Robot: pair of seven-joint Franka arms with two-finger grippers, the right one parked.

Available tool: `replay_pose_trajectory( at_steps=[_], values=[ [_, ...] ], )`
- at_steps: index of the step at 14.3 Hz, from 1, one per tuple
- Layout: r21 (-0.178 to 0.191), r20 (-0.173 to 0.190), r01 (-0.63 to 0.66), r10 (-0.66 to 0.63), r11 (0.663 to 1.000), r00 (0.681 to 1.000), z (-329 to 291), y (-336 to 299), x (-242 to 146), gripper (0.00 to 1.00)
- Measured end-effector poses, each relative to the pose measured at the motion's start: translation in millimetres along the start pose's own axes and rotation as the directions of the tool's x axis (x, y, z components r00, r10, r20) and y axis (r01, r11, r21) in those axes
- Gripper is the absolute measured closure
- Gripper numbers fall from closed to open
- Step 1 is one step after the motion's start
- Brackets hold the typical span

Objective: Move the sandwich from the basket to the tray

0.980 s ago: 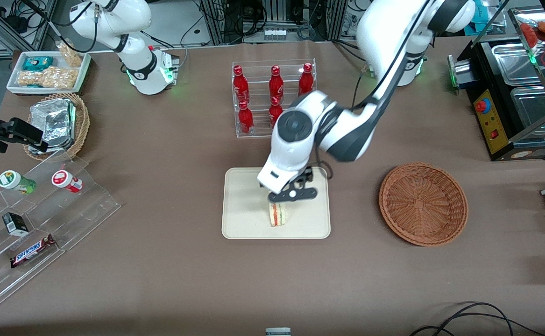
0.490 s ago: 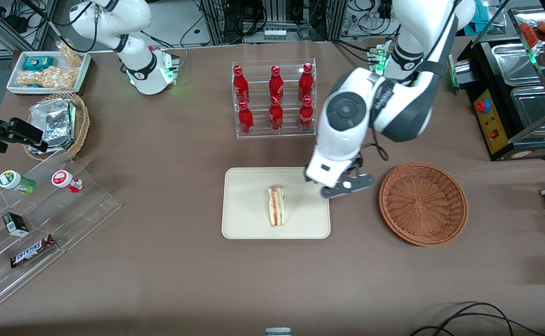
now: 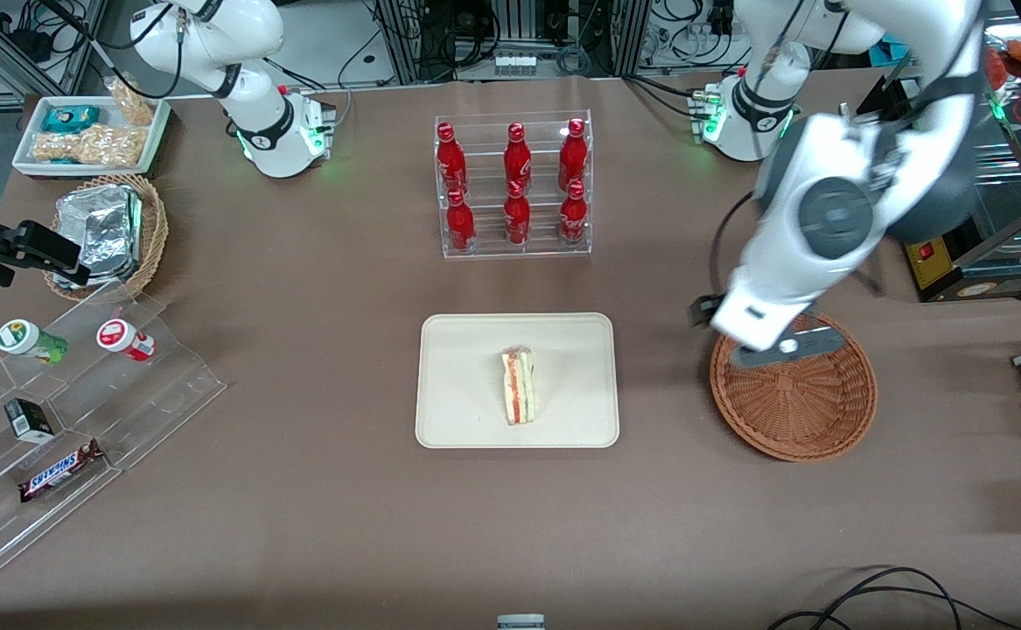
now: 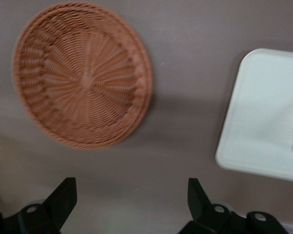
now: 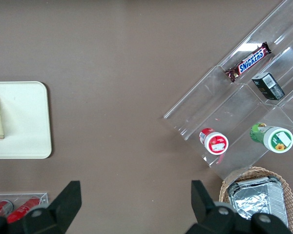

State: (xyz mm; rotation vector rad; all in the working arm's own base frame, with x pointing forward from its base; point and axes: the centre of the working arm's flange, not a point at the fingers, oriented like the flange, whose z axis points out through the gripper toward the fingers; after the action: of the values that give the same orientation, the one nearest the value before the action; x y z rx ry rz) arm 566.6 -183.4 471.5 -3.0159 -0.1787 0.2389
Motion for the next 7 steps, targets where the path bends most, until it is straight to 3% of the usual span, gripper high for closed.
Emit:
replay_pose_trajectory(
  at_steps=[3,7],
  values=[
    [-0.015,0.038,-0.066,0.067,0.998,0.997,-31,-70,-9,0.0],
    [-0.054,0.02,-0.136,0.138,0.989,0.99,-63,-152,-19,0.0]
  ],
)
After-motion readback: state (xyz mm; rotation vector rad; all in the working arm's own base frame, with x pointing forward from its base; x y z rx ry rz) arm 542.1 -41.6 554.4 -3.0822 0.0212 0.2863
